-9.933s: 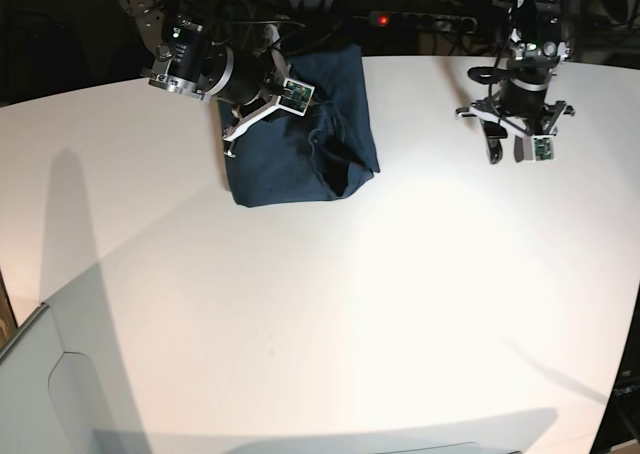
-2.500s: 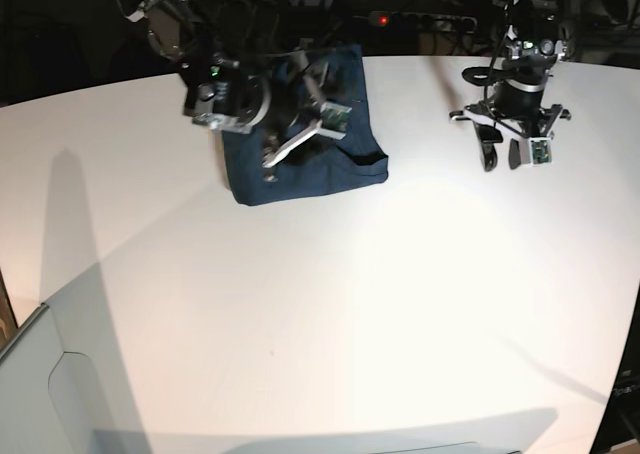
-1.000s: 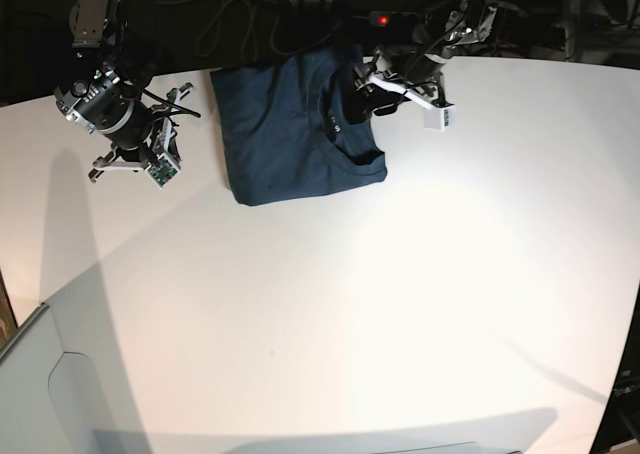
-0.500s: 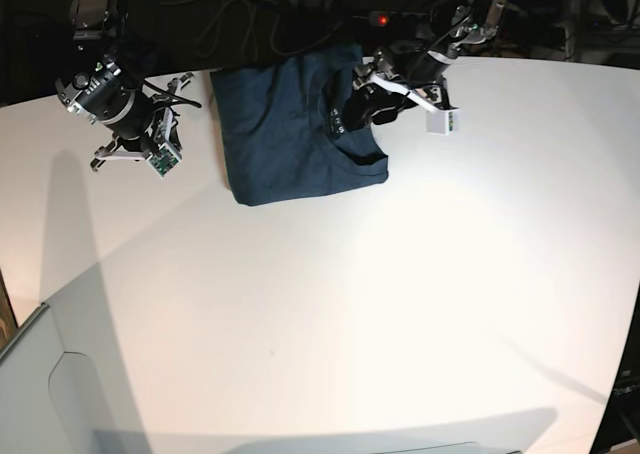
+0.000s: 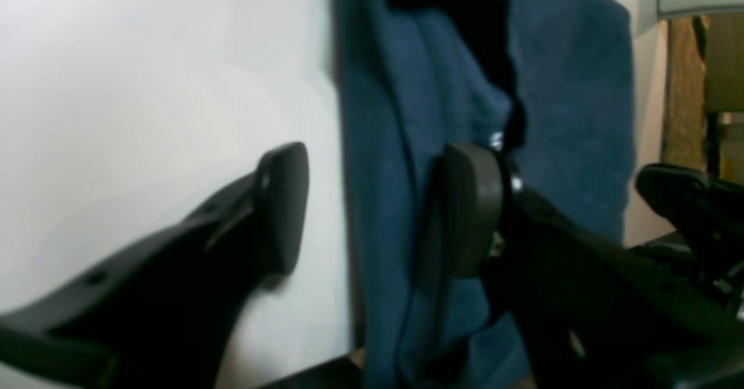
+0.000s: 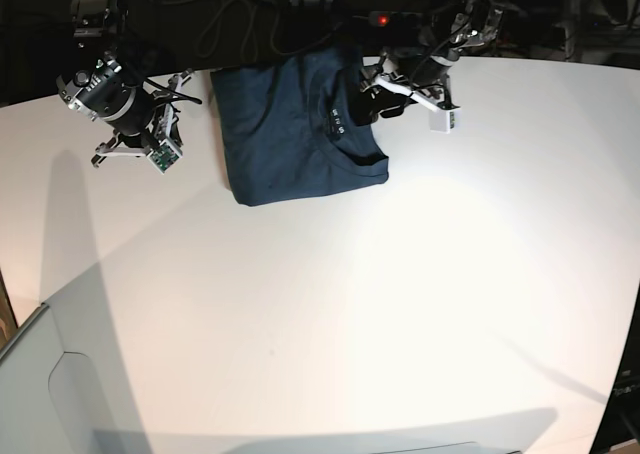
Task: Fold the T-shirt properly
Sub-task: 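Withdraw the right gripper and grasp the bundle's collar edge with the left, then flip the bundle over with the left gripper, sweeping it across the table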
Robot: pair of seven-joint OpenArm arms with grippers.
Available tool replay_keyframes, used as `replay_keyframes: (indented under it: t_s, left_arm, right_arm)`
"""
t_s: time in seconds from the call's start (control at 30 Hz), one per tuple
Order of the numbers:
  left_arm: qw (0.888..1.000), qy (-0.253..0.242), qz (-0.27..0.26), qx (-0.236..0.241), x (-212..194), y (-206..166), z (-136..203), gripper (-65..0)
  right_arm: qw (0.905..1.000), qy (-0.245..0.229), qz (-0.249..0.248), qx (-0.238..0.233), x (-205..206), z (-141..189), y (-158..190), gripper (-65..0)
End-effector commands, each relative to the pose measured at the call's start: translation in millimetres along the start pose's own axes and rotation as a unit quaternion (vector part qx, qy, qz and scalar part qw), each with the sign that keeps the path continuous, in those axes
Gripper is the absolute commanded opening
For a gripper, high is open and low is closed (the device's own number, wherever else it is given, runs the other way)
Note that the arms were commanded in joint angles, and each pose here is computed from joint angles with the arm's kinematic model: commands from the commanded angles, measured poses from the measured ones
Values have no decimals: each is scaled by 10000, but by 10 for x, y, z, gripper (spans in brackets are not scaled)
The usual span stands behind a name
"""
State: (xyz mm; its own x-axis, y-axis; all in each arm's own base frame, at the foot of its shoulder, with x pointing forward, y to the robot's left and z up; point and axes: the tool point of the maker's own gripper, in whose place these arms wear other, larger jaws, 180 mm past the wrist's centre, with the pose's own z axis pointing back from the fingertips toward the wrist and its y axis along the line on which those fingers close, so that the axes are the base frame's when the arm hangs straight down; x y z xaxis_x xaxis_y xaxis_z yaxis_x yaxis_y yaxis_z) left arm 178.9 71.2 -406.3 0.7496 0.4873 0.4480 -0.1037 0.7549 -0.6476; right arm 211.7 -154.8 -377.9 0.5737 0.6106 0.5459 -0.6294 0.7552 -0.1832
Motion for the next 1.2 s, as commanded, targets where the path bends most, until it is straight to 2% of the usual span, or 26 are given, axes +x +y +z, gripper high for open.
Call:
replay_keyframes:
  t_s: [0.0, 0.23, 0.33, 0.7, 0.77, 0.83, 1.0, 1.17]
  left_arm:
    - [9999, -104, -15, -31, 66, -6, 27, -300]
    - [9999, -131, -52, -63, 117, -19, -3, -301]
    - [10000, -13, 13, -28, 15, 12, -45, -310]
    - [10000, 72, 6, -14, -19, 42, -128, -515]
    - [10000, 79, -9, -11, 2, 51, -160, -568]
    - [10000, 89, -9, 23, 14, 84, -191, -647]
    - [9997, 212, -146, 8, 74, 100, -328, -650]
    - [9950, 580, -800, -121, 210, 40, -492, -650]
  right_arm:
    - [9998, -156, 117, -18, 83, 42, -32, -630]
    - [9998, -156, 117, -18, 83, 42, -32, -630]
    - [9998, -158, 121, -12, 85, 40, -27, -630]
    - [9998, -158, 121, -12, 85, 40, -27, -630]
    - [9998, -156, 117, -18, 83, 42, -32, -630]
    - [9998, -156, 117, -18, 83, 42, -32, -630]
    - [9998, -172, 129, -45, 98, 46, -53, -630]
    - [9996, -110, 127, -239, 44, 111, -194, -630]
